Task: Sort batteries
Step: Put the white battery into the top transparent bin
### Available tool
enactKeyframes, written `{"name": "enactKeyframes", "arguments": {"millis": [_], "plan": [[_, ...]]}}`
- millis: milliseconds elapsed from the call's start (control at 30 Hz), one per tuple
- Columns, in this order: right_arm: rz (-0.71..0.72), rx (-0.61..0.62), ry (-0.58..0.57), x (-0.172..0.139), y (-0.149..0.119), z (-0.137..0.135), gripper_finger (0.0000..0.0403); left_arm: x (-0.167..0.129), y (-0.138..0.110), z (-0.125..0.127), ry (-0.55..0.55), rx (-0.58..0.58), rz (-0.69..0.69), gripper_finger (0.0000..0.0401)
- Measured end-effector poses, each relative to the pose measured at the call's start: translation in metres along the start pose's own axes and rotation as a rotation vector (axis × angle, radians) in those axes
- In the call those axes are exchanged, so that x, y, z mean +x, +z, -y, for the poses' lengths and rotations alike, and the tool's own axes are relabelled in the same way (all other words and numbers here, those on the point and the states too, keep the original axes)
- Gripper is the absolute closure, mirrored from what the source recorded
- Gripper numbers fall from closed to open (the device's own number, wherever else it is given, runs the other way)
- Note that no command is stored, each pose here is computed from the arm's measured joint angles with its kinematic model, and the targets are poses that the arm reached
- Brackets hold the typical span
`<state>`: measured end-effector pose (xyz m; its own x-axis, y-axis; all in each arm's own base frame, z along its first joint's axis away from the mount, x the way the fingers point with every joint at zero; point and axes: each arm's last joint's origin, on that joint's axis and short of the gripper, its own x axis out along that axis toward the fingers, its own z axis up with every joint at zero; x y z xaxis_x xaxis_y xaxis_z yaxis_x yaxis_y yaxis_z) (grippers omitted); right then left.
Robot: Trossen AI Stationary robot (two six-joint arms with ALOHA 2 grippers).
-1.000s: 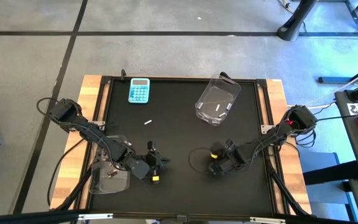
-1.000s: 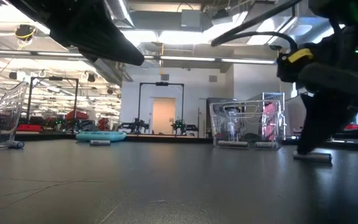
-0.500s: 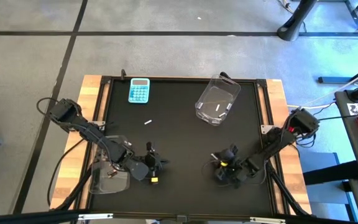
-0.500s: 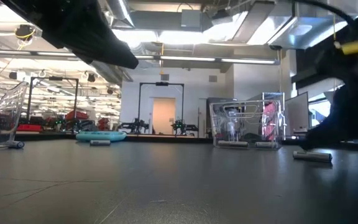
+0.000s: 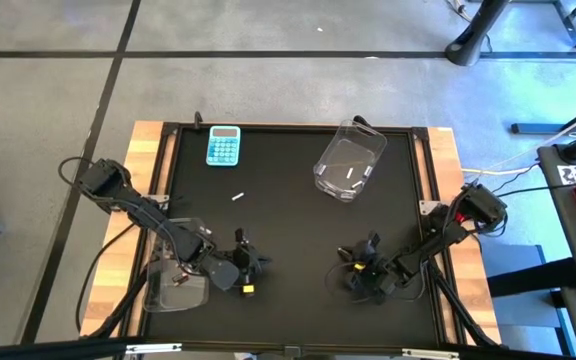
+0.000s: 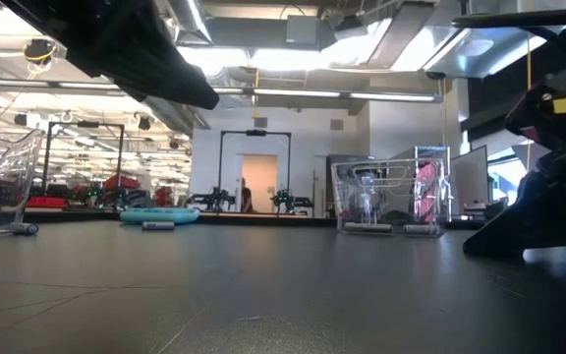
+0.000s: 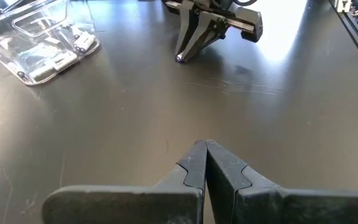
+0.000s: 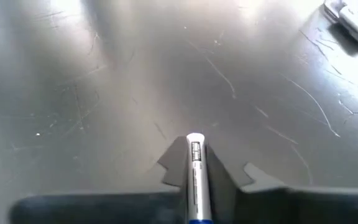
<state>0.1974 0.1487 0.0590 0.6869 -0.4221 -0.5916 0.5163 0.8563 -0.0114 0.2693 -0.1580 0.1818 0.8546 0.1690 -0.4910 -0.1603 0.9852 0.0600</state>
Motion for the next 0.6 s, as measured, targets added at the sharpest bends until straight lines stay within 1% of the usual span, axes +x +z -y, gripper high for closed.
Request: {"name": "enactKeyframes", "arguments": {"millis": [33, 100, 200, 233, 367, 467, 600], "plan": [[0.002, -0.001, -0.001, 0.0, 0.0, 0.0, 0.0375, 0.0, 0.0, 0.0, 0.0, 0.0, 0.0, 0.04], [0.012, -0.006, 0.002, -0.002, -0.002, -0.001, 0.0376, 0.0, 0.0, 0.0, 0.0, -0.001, 0.0, 0.04], [0.026, 0.022, 0.02, -0.004, 0.002, -0.002, 0.0376, 0.0, 0.0, 0.0, 0.0, 0.0, 0.0, 0.04], [0.034, 0.034, 0.032, -0.006, 0.006, -0.004, 0.0376, 0.0, 0.0, 0.0, 0.0, -0.001, 0.0, 0.04], [0.059, 0.013, 0.041, -0.008, 0.024, -0.009, 0.0376, 0.0, 0.0, 0.0, 0.0, -0.001, 0.001, 0.04], [0.109, 0.036, 0.023, -0.004, 0.042, -0.012, 0.0376, 0.0, 0.0, 0.0, 0.0, 0.0, 0.001, 0.04], [0.142, 0.015, -0.022, 0.004, 0.068, -0.01, 0.0376, 0.0, 0.0, 0.0, 0.0, 0.002, 0.0, 0.04]]}}
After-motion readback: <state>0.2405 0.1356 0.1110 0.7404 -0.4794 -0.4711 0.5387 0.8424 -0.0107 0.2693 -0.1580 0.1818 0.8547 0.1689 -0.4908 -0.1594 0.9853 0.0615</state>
